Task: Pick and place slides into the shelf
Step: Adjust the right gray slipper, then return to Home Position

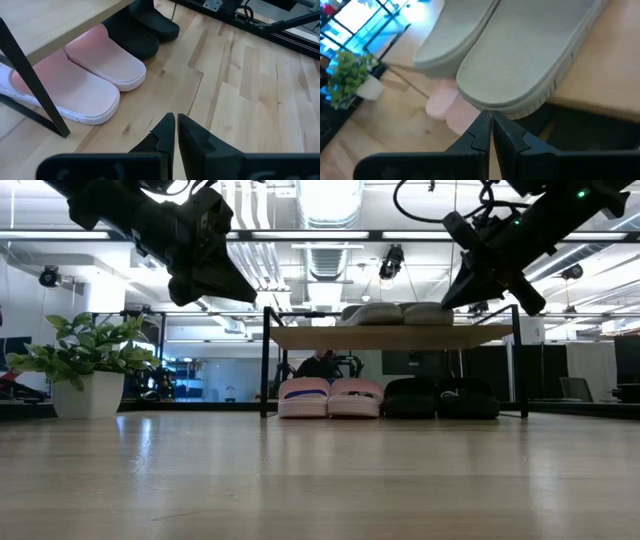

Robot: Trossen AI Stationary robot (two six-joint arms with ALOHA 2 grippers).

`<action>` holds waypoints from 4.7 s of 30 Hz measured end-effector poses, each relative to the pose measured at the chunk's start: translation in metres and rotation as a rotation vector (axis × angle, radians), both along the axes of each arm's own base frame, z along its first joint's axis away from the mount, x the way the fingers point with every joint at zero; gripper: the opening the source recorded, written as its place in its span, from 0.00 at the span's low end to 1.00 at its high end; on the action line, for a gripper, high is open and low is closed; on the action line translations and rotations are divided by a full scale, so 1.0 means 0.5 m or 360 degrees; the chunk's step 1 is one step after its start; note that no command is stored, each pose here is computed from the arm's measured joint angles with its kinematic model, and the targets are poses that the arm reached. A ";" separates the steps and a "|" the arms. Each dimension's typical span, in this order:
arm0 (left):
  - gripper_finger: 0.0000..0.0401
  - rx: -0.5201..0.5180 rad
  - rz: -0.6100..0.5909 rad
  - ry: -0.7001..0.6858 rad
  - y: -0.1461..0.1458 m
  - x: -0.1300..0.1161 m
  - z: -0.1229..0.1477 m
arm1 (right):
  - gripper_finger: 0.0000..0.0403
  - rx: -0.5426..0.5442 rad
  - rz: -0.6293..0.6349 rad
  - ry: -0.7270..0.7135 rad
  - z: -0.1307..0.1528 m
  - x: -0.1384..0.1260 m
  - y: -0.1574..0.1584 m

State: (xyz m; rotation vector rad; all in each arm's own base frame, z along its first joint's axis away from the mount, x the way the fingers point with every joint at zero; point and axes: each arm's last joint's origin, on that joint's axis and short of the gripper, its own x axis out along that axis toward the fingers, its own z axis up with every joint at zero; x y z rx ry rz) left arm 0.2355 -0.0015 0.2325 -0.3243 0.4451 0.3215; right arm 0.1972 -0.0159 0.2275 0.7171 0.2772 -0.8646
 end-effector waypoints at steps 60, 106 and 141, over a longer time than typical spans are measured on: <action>0.02 -0.0406 -0.0146 -0.0132 -0.012 0.007 0.022 | 0.03 -0.0219 0.0959 -0.0909 0.056 -0.159 0.071; 0.02 -0.0137 -0.0582 -0.0936 0.017 -0.230 -0.079 | 0.03 -0.0589 0.0910 -0.0907 -0.052 -0.220 0.052; 0.02 -0.0132 -0.0542 -0.0912 0.016 -0.251 -0.113 | 0.03 -0.0658 0.0675 -0.0640 -0.073 -0.219 0.043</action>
